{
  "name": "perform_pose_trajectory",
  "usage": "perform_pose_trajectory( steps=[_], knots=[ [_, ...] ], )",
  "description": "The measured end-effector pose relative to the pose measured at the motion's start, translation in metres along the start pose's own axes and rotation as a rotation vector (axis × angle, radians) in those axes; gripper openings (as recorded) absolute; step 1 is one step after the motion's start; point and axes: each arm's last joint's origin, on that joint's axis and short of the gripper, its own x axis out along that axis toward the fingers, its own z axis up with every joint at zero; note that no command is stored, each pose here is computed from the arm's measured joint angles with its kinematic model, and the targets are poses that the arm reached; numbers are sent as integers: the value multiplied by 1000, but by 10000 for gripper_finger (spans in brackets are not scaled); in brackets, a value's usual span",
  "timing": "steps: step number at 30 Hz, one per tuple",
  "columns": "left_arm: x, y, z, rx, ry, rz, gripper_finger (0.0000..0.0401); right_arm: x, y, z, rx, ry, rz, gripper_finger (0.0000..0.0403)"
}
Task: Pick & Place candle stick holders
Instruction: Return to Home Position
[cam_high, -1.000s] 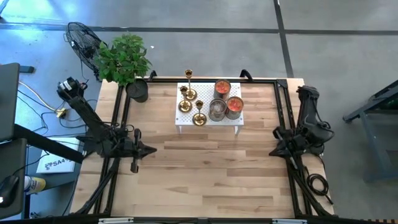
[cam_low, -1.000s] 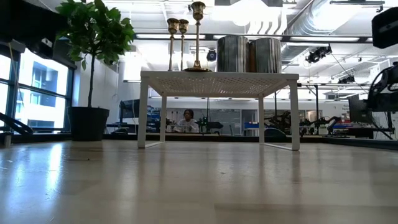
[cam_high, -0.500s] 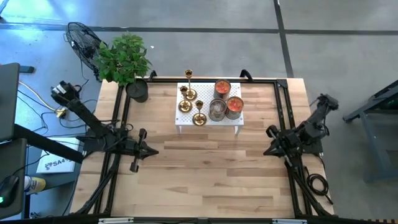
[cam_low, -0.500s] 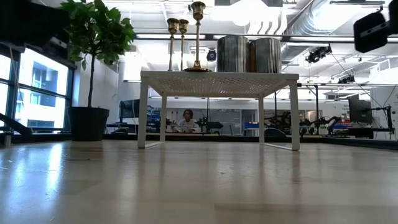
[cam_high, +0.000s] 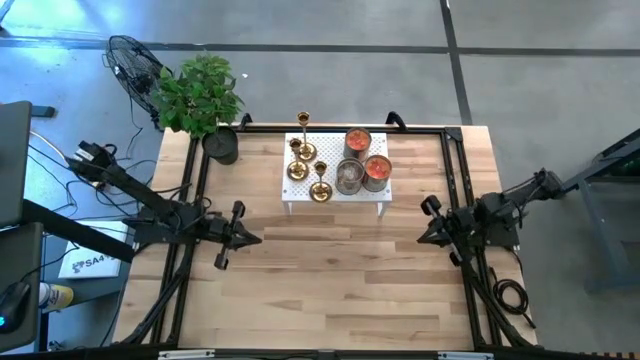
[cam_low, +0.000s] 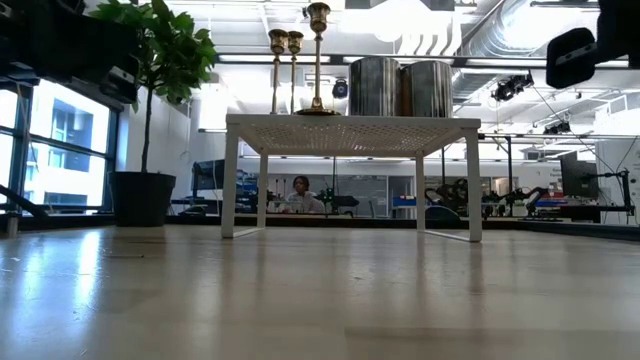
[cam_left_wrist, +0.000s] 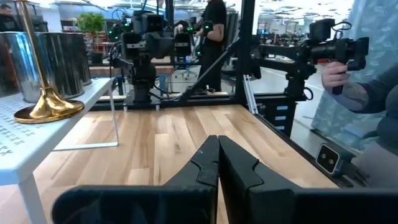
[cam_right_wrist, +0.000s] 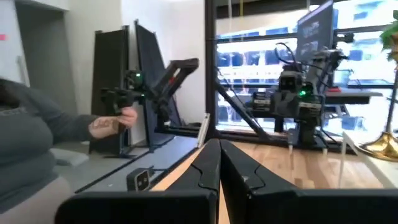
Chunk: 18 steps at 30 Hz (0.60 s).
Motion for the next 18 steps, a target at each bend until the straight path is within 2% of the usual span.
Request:
perform_pose_trajectory(
  steps=[6,10,18],
  knots=[
    [0,0,0,7,3,0,0,0,-2,5,-58,-54,13,0],
    [0,0,-1,32,3,2,0,0,-5,4,-106,-42,-27,0],
    [0,1,-3,44,27,23,0,-1,-13,2,-120,-18,-75,0]
  ],
)
